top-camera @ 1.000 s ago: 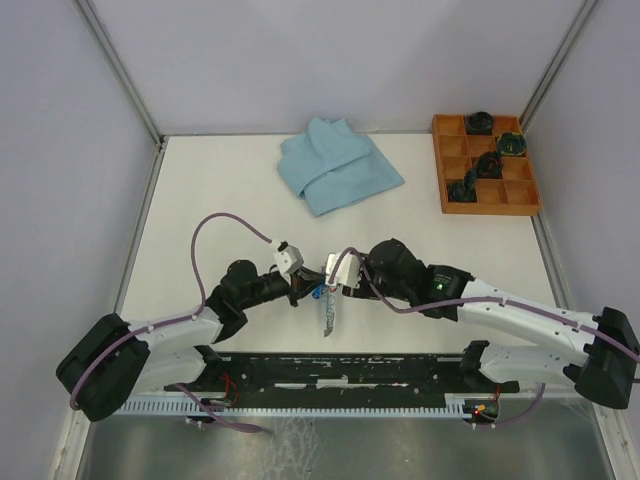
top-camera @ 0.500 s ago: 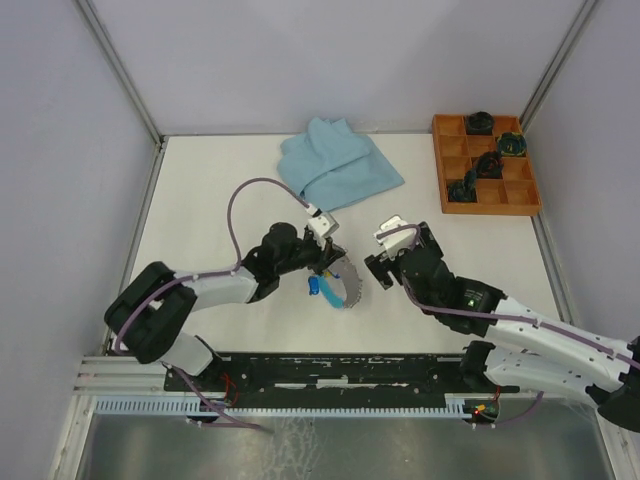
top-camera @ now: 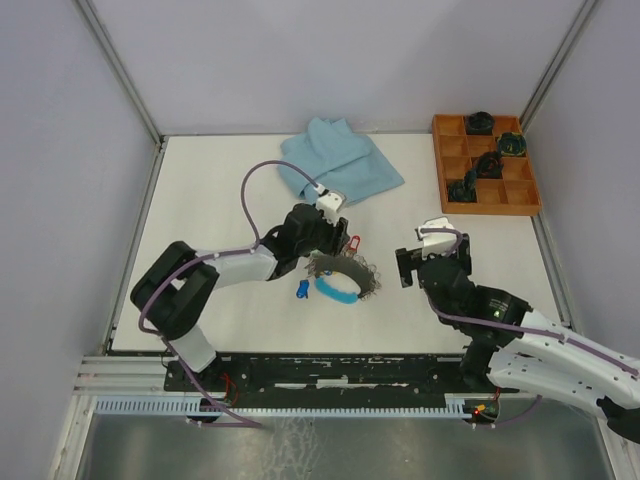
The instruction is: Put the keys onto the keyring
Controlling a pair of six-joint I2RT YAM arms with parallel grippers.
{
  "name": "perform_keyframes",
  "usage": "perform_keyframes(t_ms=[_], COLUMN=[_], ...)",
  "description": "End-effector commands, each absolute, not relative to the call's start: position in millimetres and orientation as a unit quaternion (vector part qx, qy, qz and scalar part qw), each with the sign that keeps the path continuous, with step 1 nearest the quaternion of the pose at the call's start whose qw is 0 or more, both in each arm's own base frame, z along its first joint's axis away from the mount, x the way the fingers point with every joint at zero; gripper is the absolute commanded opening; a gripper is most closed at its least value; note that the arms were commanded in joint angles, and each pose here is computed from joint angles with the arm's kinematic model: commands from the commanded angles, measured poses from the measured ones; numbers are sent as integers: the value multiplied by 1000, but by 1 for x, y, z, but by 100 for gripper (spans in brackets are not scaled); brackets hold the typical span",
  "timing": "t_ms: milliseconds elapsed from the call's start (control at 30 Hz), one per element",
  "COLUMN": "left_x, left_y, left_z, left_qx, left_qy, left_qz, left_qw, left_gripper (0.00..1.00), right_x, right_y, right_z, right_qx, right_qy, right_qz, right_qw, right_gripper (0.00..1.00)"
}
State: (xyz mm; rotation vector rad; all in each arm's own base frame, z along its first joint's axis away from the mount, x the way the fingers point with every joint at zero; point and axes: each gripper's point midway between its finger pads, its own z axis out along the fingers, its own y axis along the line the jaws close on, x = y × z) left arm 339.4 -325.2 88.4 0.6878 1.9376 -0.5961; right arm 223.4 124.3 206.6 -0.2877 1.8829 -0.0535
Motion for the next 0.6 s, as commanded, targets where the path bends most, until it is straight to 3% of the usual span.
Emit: perform_keyframes(t_ms=[0, 67, 200, 267, 300, 567], left_x=[347, 341, 322, 308, 301, 255], left_y=[-291, -270, -228, -208, -200, -151], left_z=[134, 152, 173, 179, 185, 239], left_qx=[185, 144, 74, 46, 36, 19], left_qy=[807, 809, 820, 830, 832, 821], left_qz=[-201, -187, -158, -146, -146, -143], left_qw=[524, 539, 545, 537, 534, 552], left_gripper=[63, 73, 80, 97, 100, 99], right_x=[220, 217, 211, 208, 205, 195], right_y=[92, 86, 75, 66, 63, 42], right_z=[224, 226, 232, 237, 241, 257], right_qx=[-33, -16, -6, 1, 3, 3], right_qy=[808, 810, 815, 814, 814, 808], right_qz=[-56, -61, -67, -76, -76, -76], right_qw=[585, 583, 576, 577, 576, 584], right_gripper=[100, 100, 100, 100, 100, 100])
